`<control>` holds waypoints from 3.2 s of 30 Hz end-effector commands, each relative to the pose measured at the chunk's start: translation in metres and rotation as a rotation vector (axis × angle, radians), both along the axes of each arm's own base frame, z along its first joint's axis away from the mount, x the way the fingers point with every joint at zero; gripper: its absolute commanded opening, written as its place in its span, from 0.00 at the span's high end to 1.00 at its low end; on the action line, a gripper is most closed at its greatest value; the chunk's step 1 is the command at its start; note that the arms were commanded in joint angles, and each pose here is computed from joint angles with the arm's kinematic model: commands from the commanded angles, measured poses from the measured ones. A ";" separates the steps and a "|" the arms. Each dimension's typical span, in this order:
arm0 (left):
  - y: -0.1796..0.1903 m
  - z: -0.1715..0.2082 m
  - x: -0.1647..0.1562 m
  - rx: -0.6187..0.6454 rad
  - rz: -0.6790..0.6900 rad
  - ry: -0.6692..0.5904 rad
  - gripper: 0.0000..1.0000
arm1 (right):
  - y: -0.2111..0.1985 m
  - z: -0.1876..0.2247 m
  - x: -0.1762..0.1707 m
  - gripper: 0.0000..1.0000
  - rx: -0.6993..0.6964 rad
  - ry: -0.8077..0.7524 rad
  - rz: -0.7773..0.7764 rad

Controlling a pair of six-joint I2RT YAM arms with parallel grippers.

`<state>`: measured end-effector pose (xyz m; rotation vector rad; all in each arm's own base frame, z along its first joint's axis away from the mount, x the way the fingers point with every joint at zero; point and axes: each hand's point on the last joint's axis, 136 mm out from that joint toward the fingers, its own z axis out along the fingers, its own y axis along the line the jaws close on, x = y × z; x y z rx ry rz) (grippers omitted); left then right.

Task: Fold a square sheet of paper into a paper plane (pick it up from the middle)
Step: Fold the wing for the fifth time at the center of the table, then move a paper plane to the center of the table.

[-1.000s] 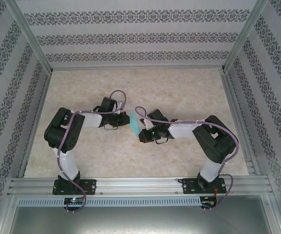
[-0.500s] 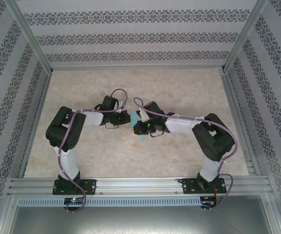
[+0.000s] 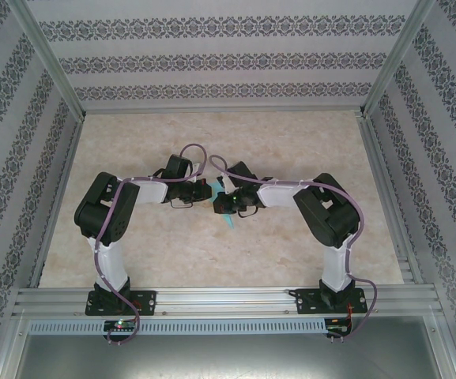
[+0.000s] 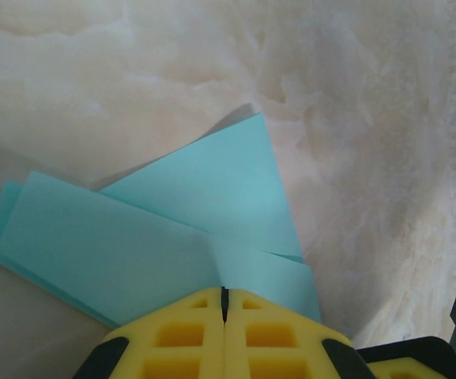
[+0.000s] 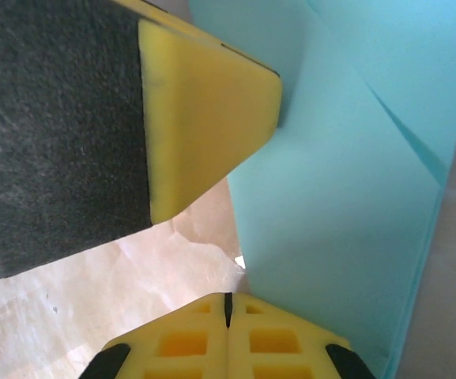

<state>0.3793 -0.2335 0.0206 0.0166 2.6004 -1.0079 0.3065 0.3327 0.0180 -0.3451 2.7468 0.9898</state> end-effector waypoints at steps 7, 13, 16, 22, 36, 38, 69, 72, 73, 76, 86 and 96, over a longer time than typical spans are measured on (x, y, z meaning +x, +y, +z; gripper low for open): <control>0.033 -0.059 -0.027 0.203 0.062 0.165 1.00 | -0.033 -0.029 -0.041 1.00 -0.063 0.083 0.007; 0.037 -0.065 -0.026 0.232 0.078 0.183 1.00 | -0.059 -0.035 -0.078 1.00 -0.087 0.138 0.008; 0.037 -0.064 -0.025 0.230 0.078 0.182 1.00 | -0.070 -0.037 -0.090 1.00 -0.107 0.152 0.000; 0.034 -0.060 -0.022 0.224 0.070 0.180 1.00 | -0.090 -0.040 -0.104 1.00 -0.150 0.160 -0.017; 0.003 0.001 0.003 0.112 0.019 0.091 0.90 | -0.088 0.035 -0.057 0.86 -0.084 -0.078 -0.090; 0.000 0.020 0.006 0.108 0.031 0.076 0.82 | -0.091 0.050 -0.035 0.68 -0.092 -0.136 -0.137; -0.011 0.021 -0.022 0.698 0.212 0.227 0.32 | -0.170 0.041 0.036 0.08 -0.097 -0.146 -0.488; -0.008 0.026 -0.024 0.696 0.234 0.220 0.35 | -0.168 0.038 0.036 0.09 -0.093 -0.129 -0.482; -0.008 0.028 -0.024 0.690 0.239 0.218 0.36 | -0.167 0.038 0.036 0.09 -0.089 -0.124 -0.482; -0.008 0.031 -0.026 0.673 0.253 0.215 0.39 | -0.164 0.036 0.037 0.11 -0.083 -0.110 -0.474; -0.008 0.035 -0.029 0.624 0.295 0.213 0.48 | -0.162 0.032 0.036 0.13 -0.082 -0.090 -0.467; -0.003 0.033 -0.031 0.590 0.351 0.219 0.72 | -0.161 0.030 0.036 0.13 -0.080 -0.081 -0.464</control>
